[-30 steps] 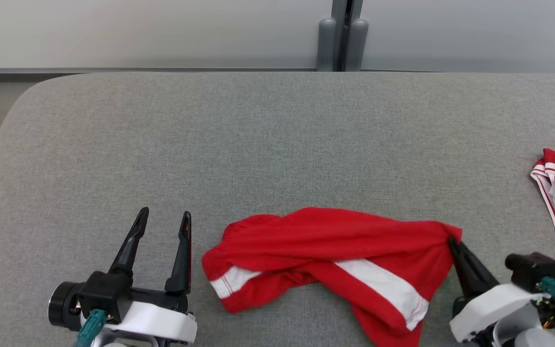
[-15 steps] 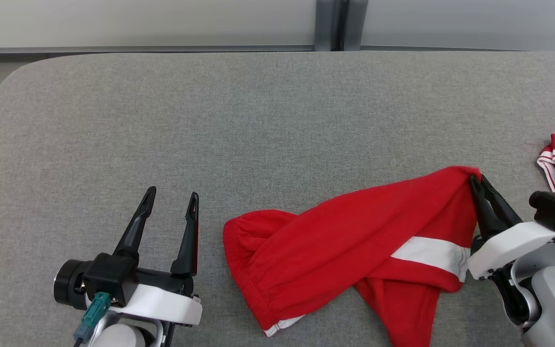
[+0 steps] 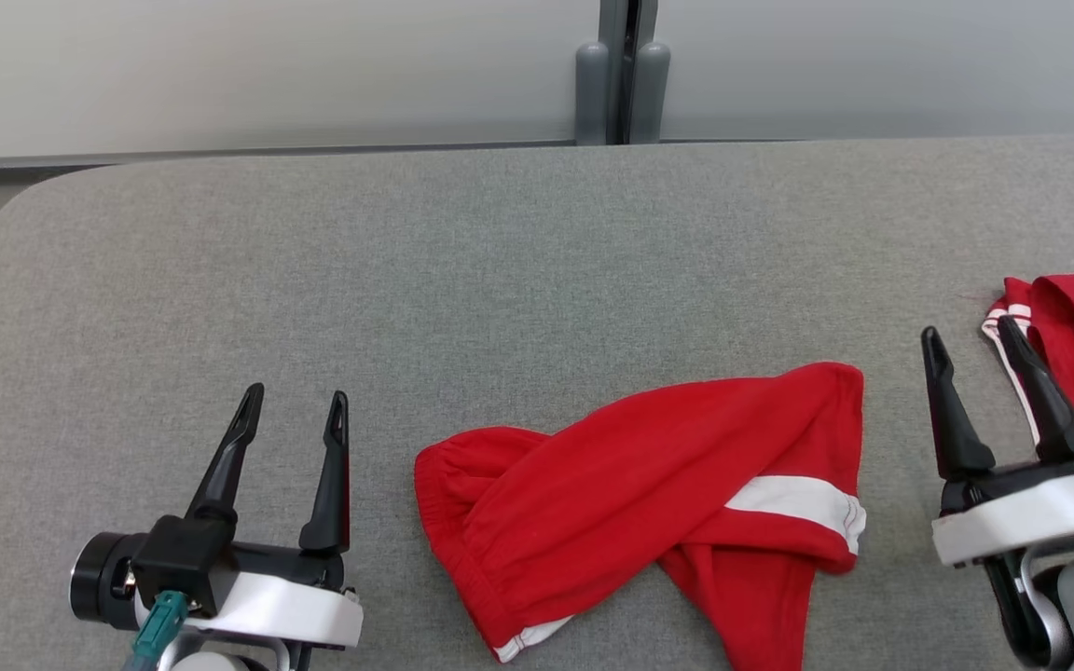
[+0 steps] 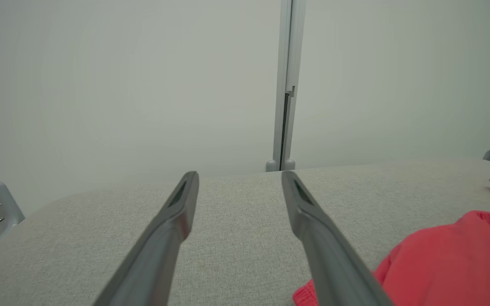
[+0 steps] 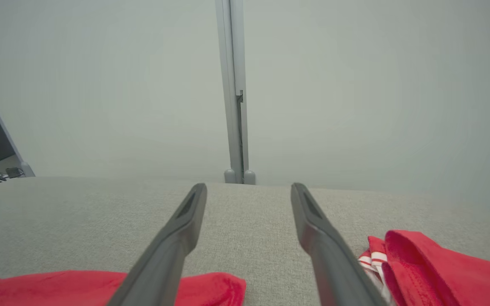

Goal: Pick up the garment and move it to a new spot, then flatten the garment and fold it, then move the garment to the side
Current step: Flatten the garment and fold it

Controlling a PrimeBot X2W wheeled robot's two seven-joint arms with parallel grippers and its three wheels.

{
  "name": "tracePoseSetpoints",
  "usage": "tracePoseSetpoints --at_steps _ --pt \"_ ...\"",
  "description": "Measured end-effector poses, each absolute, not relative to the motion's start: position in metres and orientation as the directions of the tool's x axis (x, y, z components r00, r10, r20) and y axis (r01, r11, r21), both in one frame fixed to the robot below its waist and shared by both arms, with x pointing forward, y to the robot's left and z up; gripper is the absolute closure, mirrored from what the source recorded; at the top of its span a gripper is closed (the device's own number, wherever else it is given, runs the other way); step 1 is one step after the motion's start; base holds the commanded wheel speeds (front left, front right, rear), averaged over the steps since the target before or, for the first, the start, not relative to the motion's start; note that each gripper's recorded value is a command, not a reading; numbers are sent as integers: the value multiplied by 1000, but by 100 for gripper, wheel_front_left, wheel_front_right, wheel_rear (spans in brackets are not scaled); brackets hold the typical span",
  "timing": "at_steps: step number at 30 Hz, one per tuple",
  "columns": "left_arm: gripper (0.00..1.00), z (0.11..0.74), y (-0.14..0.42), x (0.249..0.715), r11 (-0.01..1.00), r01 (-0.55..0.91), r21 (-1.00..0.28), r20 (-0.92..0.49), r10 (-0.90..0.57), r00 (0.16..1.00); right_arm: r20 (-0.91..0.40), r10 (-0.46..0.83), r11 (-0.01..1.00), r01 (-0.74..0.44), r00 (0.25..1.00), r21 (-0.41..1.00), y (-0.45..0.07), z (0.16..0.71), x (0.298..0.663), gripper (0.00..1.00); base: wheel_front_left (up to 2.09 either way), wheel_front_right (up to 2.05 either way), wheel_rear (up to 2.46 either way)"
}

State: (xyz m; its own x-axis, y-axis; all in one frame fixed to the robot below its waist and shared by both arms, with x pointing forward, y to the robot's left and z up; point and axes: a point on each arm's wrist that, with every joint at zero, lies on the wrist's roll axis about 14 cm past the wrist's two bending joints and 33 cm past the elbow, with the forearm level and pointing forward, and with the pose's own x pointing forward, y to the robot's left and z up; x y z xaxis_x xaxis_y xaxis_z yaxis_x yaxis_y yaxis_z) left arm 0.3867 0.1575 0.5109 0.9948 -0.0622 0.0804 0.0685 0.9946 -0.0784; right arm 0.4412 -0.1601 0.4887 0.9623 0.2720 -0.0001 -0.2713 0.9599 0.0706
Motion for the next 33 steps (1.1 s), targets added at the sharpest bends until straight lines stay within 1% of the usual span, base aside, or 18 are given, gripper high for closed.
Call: tracePoseSetpoints --at_steps 4,11,15,23,33 --pt "0 514 158 379 995 67 -76 88 -60 994 33 265 962 -266 964 57 -158 499 419 0 0 0 0" --pt "0 509 155 362 994 77 -73 69 -72 995 8 232 970 -232 973 76 -158 502 379 0 0 0 0" --pt "0 507 154 356 995 78 -69 64 -74 995 1 211 973 -210 977 94 -159 503 363 0 0 0 0" --pt "0 509 152 353 994 86 -73 68 -81 994 6 194 976 -194 981 101 -161 509 354 0 0 0 0" --pt "0 508 151 352 993 83 -80 59 -78 995 3 198 974 -197 980 109 -158 510 356 0 0 0 0"
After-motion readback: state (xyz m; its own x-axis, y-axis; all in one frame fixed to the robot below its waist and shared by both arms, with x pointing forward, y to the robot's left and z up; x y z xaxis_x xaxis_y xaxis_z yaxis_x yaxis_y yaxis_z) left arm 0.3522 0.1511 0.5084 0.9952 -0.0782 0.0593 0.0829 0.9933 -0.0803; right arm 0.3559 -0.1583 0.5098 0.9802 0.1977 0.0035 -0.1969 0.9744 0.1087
